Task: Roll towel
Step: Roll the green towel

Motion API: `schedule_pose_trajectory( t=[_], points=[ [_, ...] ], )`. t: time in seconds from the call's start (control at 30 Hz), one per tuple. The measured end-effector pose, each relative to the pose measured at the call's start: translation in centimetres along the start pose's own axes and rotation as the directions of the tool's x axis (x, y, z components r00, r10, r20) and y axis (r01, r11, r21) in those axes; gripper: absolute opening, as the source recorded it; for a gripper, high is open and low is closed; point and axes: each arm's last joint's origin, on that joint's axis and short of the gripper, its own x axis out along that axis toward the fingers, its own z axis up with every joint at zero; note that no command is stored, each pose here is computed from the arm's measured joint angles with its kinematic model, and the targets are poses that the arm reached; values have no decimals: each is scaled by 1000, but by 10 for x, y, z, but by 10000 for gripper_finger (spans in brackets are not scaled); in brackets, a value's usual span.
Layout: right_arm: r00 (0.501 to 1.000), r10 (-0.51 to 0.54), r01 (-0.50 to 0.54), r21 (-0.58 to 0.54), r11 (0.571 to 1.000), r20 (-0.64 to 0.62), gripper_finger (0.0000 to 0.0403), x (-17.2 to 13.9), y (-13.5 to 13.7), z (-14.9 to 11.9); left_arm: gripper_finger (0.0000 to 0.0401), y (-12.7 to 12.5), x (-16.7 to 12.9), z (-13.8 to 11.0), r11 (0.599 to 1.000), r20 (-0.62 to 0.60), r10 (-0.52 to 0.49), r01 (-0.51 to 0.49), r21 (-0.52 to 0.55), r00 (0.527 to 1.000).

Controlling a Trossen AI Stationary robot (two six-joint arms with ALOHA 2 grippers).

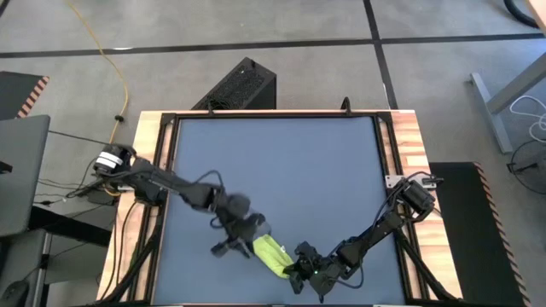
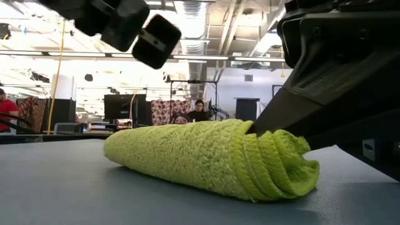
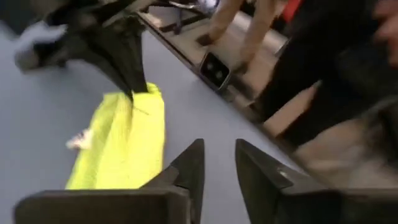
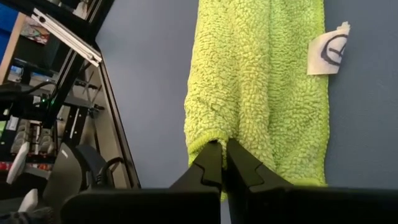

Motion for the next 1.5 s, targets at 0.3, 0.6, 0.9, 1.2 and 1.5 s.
schedule_pose_trajectory(
  t=[0.3,0.6,0.9,1.2,1.5],
  points=[
    [1000,-2,2,33,999,18,20,0,0,0,179,-13,33,-15,947,-84,218,-190,261,972],
    [1000,0,-2,58,998,23,21,0,0,0,208,-1,50,-43,897,-223,306,-202,393,925],
    [1000,6,-8,75,997,28,21,0,0,1,208,8,58,-60,895,-297,396,-292,337,869],
    [999,16,-18,84,996,29,21,0,1,1,136,17,51,-65,918,-366,392,-338,205,844],
    [999,18,-20,100,995,27,22,0,2,0,11,24,45,-57,945,-428,312,-324,49,848]
  ],
)
